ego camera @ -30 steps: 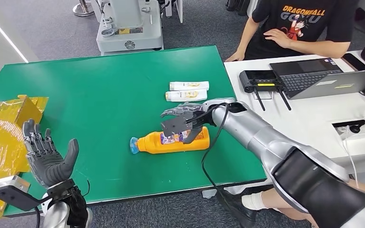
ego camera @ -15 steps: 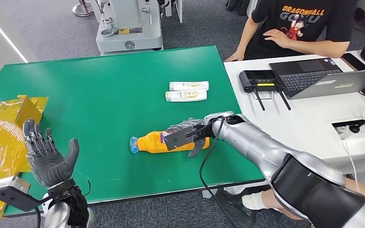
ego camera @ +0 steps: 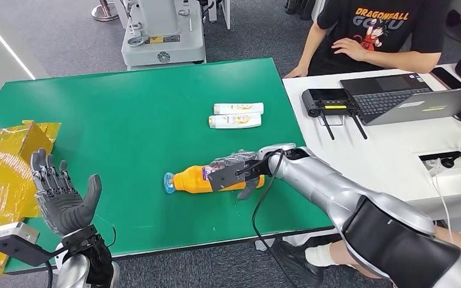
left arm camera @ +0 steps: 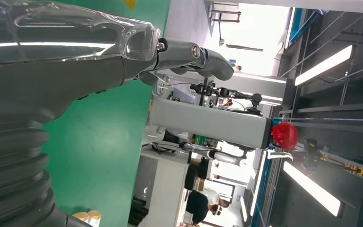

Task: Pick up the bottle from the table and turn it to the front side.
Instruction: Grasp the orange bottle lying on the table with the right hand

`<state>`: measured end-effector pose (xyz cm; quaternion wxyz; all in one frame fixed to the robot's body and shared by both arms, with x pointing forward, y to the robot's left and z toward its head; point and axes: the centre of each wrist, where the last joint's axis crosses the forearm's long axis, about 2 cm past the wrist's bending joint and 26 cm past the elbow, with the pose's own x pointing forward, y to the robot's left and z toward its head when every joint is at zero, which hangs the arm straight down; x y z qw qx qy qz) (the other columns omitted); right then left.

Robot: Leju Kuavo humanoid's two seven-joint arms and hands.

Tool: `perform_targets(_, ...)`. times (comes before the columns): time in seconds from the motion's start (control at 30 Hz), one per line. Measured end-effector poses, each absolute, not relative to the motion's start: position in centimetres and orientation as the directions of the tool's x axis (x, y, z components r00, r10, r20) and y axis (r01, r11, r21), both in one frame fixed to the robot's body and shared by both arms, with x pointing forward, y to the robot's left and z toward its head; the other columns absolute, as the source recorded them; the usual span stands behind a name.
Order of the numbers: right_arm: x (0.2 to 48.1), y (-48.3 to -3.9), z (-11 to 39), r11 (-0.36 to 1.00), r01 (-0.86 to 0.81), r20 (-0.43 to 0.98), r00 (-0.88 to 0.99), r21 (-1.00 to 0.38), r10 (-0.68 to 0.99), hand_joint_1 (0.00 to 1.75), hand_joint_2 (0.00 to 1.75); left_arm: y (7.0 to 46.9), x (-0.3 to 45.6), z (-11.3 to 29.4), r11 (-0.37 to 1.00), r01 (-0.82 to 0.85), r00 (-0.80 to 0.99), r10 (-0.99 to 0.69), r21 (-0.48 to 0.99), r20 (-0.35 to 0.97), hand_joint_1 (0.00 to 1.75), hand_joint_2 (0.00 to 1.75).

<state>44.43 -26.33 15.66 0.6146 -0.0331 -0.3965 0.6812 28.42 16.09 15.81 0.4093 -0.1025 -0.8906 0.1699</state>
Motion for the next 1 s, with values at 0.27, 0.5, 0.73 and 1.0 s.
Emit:
perform_targets(0.27,44.0,-27.7,14.8,0.071,-0.790,0.431,-0.255,-0.609,0.865,0.00,1.75,16.0,28.4,15.8,0.922,0.050,-0.644,0.324,-0.384,0.693,0.00,1.75)
perform_targets(0.5,44.5,-27.4,15.6,-0.014,-0.722,0.306,-0.310,-0.692,0.900,0.00,1.75,16.1,28.4,15.8,0.924,0.040,-0.645,0.314,-0.380,0.697,0.00,1.75)
perform_targets(0.73,45.2,-27.4,16.8,-0.057,-0.675,0.238,-0.337,-0.736,0.911,0.00,1.75,16.1,28.3,15.7,0.925,0.044,-0.643,0.316,-0.378,0.698,0.00,1.75)
perform_targets(1.0,45.2,-28.6,16.8,-0.071,-0.657,0.207,-0.336,-0.751,0.919,0.00,1.75,16.1,28.1,15.5,0.925,0.047,-0.638,0.317,-0.376,0.701,0.00,1.75)
